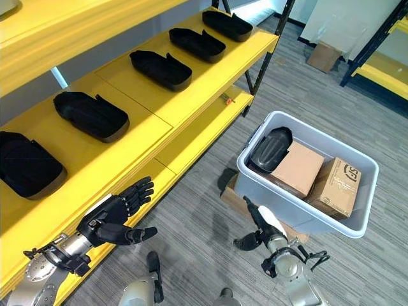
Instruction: Move parts from the plastic box to the shelf.
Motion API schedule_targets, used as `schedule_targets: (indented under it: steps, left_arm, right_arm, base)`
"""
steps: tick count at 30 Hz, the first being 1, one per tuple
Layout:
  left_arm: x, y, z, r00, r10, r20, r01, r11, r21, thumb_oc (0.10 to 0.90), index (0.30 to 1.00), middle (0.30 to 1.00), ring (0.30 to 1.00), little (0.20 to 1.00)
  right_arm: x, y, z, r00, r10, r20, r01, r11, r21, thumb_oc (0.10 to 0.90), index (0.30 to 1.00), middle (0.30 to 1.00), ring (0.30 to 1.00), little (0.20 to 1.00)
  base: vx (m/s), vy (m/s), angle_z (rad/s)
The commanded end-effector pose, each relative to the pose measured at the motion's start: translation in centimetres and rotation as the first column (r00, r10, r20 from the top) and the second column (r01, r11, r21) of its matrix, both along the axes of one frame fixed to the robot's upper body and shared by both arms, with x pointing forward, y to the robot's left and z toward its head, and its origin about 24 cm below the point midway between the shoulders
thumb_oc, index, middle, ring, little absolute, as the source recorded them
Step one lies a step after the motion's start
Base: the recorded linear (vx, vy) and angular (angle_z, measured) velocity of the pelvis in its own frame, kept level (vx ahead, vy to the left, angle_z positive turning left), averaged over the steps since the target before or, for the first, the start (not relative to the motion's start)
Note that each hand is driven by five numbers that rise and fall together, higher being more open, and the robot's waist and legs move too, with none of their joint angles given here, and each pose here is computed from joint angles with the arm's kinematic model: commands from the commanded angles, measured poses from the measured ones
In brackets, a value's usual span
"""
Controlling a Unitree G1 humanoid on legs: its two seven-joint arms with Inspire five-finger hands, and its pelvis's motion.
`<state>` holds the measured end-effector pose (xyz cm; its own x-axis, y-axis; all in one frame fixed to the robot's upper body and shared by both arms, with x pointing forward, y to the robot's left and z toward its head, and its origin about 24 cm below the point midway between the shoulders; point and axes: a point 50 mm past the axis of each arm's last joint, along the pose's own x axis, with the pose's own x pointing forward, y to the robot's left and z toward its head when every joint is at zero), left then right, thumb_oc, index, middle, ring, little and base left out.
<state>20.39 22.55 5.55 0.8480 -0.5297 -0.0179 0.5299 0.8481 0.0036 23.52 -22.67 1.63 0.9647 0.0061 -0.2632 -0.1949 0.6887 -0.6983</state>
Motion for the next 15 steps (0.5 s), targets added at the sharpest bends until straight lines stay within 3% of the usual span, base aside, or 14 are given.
schedule_targets:
  steps: [1,5,8,9,13,15]
  left_arm:
    - [0.7,-2.5,4.4,0.957,-0.132,0.258,0.155,0.985,-0.072,0.9,1.0,1.0,1.0,1.0]
    - [0.9,-3.1,4.5,0.952,-0.16,0.262,0.187,0.979,-0.082,0.9,1.0,1.0,1.0,1.0]
    - [0.8,-3.8,4.3,0.951,-0.172,0.256,0.203,0.974,-0.102,0.9,1.0,1.0,1.0,1.0]
    - [0.8,-4.0,4.2,0.952,-0.162,0.258,0.203,0.969,-0.141,0.9,1.0,1.0,1.0,1.0]
    - [0.9,-4.5,4.5,0.944,-0.177,0.277,0.257,0.924,-0.284,0.9,1.0,1.0,1.0,1.0]
    - [0.9,-4.6,4.8,0.936,-0.188,0.298,0.275,0.919,-0.283,0.9,1.0,1.0,1.0,1.0]
  right_arm:
    - [2.6,-1.4,4.7,0.973,-0.035,0.227,0.046,0.998,-0.044,0.9,1.0,1.0,1.0,1.0]
    - [2.9,-1.3,4.5,0.972,-0.081,0.221,0.078,0.997,0.024,0.9,1.0,1.0,1.0,1.0]
    - [3.2,0.0,6.2,0.93,-0.068,0.36,0.017,0.99,0.141,0.9,1.0,1.0,1.0,1.0]
    - [3.4,0.9,7.7,0.902,-0.027,0.43,-0.041,0.988,0.147,0.9,1.0,1.0,1.0,1.0]
    - [3.6,1.3,8.8,0.884,0.01,0.467,-0.059,0.994,0.091,0.9,1.0,1.0,1.0,1.0]
    - [3.6,0.8,9.2,0.877,0.009,0.48,-0.047,0.997,0.067,0.9,1.0,1.0,1.0,1.0]
  base:
    - [-0.02,0.02,-0.03]
    - [0.0,0.0,0.0]
    - [0.02,0.063,-0.03]
    - [0.02,0.181,-0.08]
    - [0.02,0.221,-0.05]
    - [0.06,0.233,0.02]
